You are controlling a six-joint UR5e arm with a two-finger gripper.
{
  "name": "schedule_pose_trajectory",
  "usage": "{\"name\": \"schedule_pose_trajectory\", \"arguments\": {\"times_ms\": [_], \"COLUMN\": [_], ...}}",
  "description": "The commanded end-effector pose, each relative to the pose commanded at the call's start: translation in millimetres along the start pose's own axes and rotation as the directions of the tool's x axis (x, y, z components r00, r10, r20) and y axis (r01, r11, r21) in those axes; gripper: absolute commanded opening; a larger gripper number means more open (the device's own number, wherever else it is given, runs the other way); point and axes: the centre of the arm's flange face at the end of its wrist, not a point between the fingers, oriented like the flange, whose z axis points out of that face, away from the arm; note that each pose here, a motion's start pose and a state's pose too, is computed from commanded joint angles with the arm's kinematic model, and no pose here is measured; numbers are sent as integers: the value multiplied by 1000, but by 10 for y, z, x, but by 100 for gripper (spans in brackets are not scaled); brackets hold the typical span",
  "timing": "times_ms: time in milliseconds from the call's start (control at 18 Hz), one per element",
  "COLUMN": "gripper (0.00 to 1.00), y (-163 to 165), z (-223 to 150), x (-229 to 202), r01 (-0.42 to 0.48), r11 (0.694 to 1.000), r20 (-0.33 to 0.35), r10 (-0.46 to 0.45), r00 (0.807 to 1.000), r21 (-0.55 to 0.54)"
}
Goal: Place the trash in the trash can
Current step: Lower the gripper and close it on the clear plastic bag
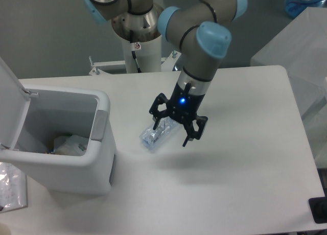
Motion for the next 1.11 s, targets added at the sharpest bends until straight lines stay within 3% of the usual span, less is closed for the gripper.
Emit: {"name": "schedule_pose_trajectory", "arguments": {"times_ms": [389, 611, 1111], "gripper": [100, 100, 100], "y": [4, 46, 54], "z": [562, 786, 1232], "x": [324, 371, 369], "r01": [-74, -76, -69], "r11": [974, 958, 912], "r20": [-54, -86, -79], "r10": [64, 54, 40], "r00": [996, 995, 996], "r21": [-213, -276, -404]}}
